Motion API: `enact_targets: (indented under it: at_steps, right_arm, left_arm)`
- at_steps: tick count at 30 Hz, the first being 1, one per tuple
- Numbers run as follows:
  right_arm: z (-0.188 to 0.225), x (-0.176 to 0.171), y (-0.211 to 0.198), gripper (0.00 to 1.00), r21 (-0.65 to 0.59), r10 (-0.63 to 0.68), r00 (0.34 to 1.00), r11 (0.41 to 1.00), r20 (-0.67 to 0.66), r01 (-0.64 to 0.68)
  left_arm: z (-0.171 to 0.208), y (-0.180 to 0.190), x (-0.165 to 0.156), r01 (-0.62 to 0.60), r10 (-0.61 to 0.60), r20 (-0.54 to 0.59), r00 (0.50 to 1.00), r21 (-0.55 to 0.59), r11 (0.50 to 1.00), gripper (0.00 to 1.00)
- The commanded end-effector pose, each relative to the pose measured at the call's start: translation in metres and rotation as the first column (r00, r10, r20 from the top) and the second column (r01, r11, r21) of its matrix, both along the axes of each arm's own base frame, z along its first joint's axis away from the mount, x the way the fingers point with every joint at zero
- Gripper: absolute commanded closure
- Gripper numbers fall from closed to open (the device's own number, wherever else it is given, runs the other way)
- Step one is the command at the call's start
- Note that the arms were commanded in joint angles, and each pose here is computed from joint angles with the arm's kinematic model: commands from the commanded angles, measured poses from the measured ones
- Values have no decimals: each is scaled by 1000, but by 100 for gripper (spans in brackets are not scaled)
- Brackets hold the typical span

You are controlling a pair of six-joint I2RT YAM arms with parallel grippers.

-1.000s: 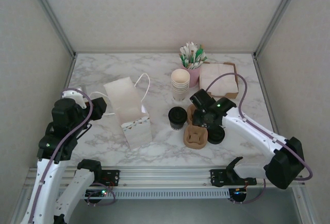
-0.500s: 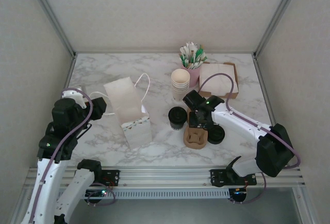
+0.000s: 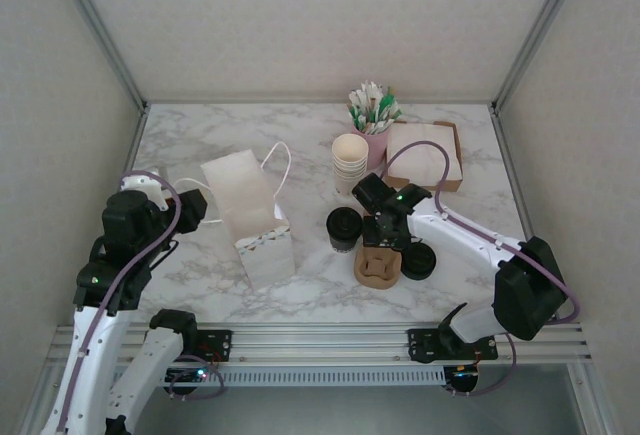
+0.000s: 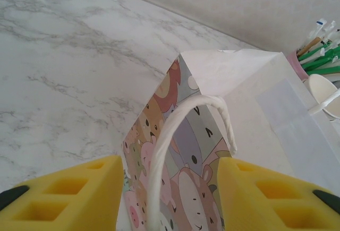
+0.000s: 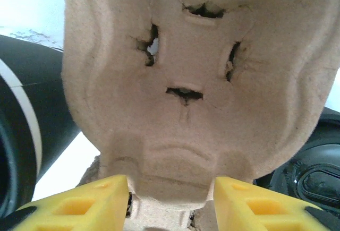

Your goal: Pack the takeout coffee

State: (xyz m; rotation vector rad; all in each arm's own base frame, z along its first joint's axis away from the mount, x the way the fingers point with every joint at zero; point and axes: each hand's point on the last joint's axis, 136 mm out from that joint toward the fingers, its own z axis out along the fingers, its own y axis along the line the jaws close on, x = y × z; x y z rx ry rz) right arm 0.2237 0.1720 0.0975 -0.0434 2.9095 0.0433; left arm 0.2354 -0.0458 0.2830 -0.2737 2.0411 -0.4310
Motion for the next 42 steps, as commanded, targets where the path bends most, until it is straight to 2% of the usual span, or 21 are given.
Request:
enact_targets:
  at_steps: [1,22,31,35,42]
  right_arm:
    - [9,5,6,53,14,-16,1000,1000,17,16]
    - [-8,-2,-8,53,-128,-57,998,990,-7,55]
    - [9,2,-10,52,-96,-91,995,991,46,95]
    - [8,2,-4,50,-63,-107,993,992,42,110]
    - [0,2,-5,52,-80,-117,993,990,28,119]
  left_arm:
    - [1,1,2,-11,11,8,1000,-18,1000,50]
    - [1,1,3,-10,10,6,1000,-18,1000,50]
    - [1,2,3,-12,12,5,1000,-19,1000,50]
    - [0,2,4,-10,10,5,1000,-20,1000,50]
    - [1,1,4,-8,8,5,1000,-22,1000,50]
